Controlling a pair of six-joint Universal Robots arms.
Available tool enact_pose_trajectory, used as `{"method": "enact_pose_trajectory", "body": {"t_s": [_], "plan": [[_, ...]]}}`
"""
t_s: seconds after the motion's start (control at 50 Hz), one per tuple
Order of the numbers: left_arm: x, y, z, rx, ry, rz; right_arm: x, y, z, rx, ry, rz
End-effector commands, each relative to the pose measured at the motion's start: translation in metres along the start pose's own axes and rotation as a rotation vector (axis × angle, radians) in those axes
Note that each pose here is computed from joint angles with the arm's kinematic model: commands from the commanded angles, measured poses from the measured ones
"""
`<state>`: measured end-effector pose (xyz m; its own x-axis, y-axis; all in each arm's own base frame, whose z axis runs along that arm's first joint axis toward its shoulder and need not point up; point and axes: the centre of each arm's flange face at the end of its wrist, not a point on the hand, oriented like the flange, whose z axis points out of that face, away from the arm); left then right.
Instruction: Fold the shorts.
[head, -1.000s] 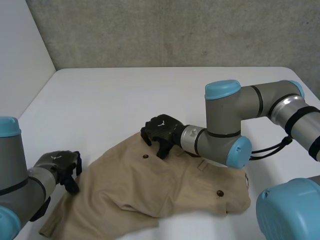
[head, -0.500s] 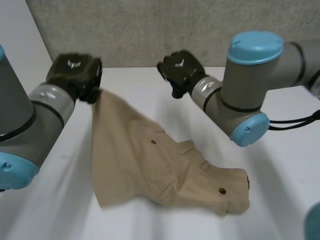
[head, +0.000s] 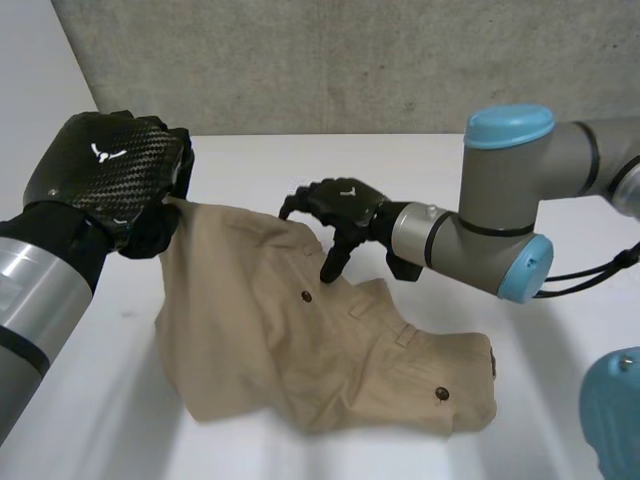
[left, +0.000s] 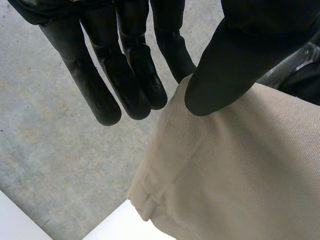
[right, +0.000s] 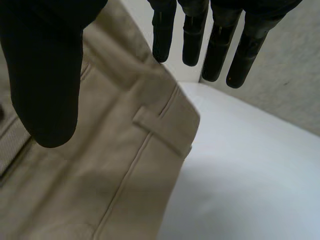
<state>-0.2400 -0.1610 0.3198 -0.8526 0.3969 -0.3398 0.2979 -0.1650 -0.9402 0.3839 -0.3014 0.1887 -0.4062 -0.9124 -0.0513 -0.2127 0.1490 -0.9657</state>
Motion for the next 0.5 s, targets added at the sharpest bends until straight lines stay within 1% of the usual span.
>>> {"method": "enact_pose_trajectory", "body": {"t_s": [0.02,0.1,0.3,0.4,0.5], "plan": [[0.002,0.003,-0.007,-0.008,0.007,0.0,0.005,0.014,0.017,0.021,0.003,-0.03],[0.002,0.005,-0.01,-0.015,0.01,0.001,0.006,0.014,0.022,0.043,0.022,-0.044],[0.004,0.01,-0.011,-0.029,0.017,0.005,-0.011,0.035,0.036,0.029,-0.053,-0.048],[0.006,0.013,-0.009,-0.036,0.024,0.026,-0.014,0.036,0.042,0.047,-0.064,-0.063],[0.009,0.019,0.007,-0.029,0.021,0.076,-0.012,0.027,0.044,0.08,-0.051,-0.092]]}}
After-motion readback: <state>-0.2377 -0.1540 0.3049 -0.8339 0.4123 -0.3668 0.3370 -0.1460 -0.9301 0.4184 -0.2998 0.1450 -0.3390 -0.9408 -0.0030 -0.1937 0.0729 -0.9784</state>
